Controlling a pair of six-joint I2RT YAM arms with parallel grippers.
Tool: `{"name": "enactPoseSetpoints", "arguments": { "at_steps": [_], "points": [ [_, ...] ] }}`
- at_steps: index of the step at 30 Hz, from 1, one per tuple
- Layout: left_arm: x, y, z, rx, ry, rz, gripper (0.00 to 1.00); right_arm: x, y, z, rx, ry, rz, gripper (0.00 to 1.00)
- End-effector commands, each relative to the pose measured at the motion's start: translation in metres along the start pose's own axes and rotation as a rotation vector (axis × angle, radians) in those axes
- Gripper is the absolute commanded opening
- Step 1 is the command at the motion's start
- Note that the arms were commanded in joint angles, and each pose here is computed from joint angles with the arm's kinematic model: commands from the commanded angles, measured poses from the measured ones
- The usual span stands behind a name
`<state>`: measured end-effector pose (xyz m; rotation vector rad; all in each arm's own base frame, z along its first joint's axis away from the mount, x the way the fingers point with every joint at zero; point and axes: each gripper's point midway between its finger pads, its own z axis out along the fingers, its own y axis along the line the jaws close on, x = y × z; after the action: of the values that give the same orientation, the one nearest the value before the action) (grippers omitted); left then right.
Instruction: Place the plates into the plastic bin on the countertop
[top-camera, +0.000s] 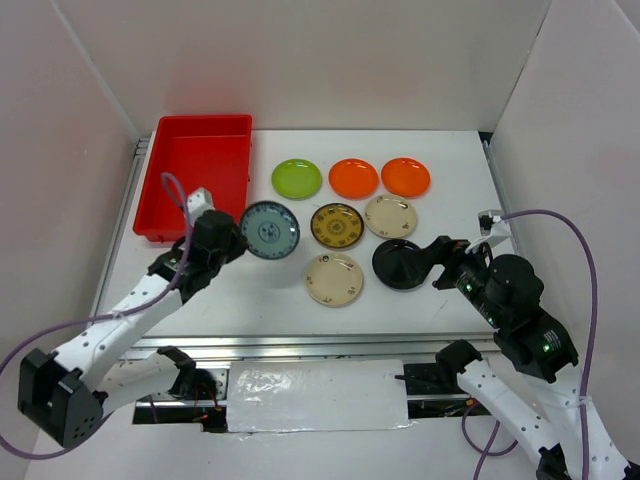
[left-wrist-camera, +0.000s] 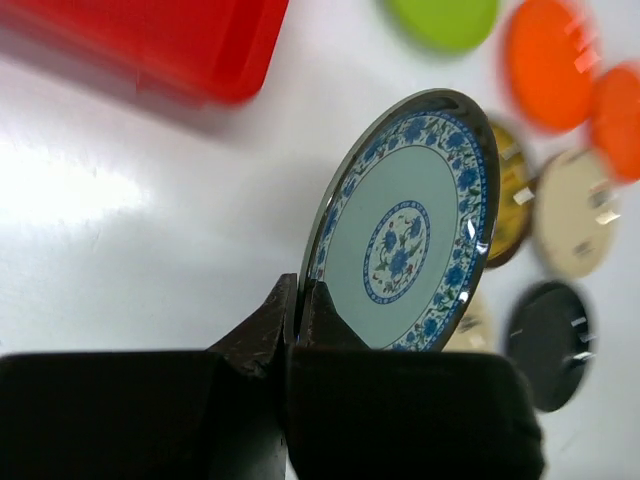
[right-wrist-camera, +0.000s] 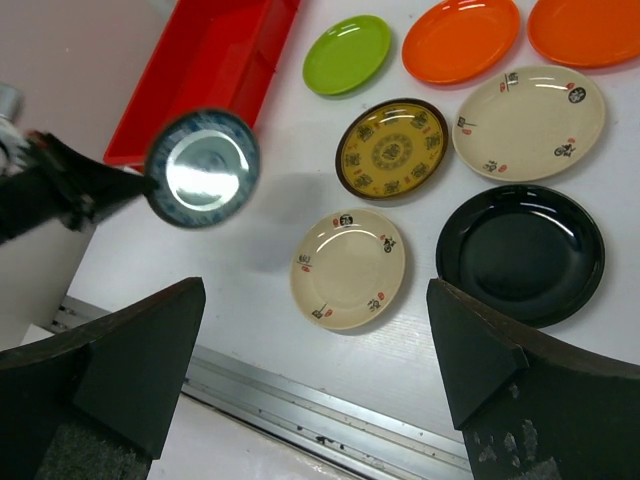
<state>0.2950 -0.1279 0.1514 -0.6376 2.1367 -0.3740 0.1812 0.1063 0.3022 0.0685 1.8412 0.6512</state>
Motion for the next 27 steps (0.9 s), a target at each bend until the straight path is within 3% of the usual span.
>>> {"name": "enactPoseSetpoints", "arguments": {
  "at_steps": [1, 3, 5, 7, 8, 11, 15, 20, 27],
  "points": [
    [-0.079, -0.018, -0.037, -0.006, -0.223, -0.044, 0.0, -0.01, 0.011, 0.002, -0.043, -0.029, 0.002, 1.0],
    [-0.118, -0.007, -0.036, -0.076, -0.292, -0.098, 0.0, -0.009, 0.011, 0.004, -0.042, -0.025, 0.002, 1.0],
    [-0.138, -0.005, -0.021, -0.093, -0.287, -0.123, 0.0, -0.008, 0.011, 0.007, -0.045, -0.027, 0.004, 1.0],
    [-0.172, 0.003, 0.007, -0.151, -0.278, -0.16, 0.0, -0.005, 0.009, 0.012, -0.041, -0.026, -0.001, 1.0],
    [-0.168, 0.01, 0.037, -0.194, -0.209, -0.157, 0.0, -0.003, 0.007, 0.015, -0.034, -0.026, 0.001, 1.0],
    [-0.219, 0.013, 0.066, -0.181, -0.246, -0.216, 0.0, 0.005, 0.001, 0.024, -0.015, -0.011, 0.001, 1.0],
    [-0.257, 0.031, 0.13, -0.19, -0.216, -0.267, 0.0, 0.022, -0.001, 0.038, -0.028, 0.032, 0.014, 1.0],
    [-0.263, 0.075, 0.199, -0.283, -0.15, -0.309, 0.0, 0.052, 0.008, 0.05, -0.108, 0.124, 0.059, 1.0],
    [-0.247, 0.104, 0.253, -0.303, -0.075, -0.316, 0.02, 0.06, 0.012, 0.055, -0.13, 0.16, 0.061, 1.0]
  ]
}}
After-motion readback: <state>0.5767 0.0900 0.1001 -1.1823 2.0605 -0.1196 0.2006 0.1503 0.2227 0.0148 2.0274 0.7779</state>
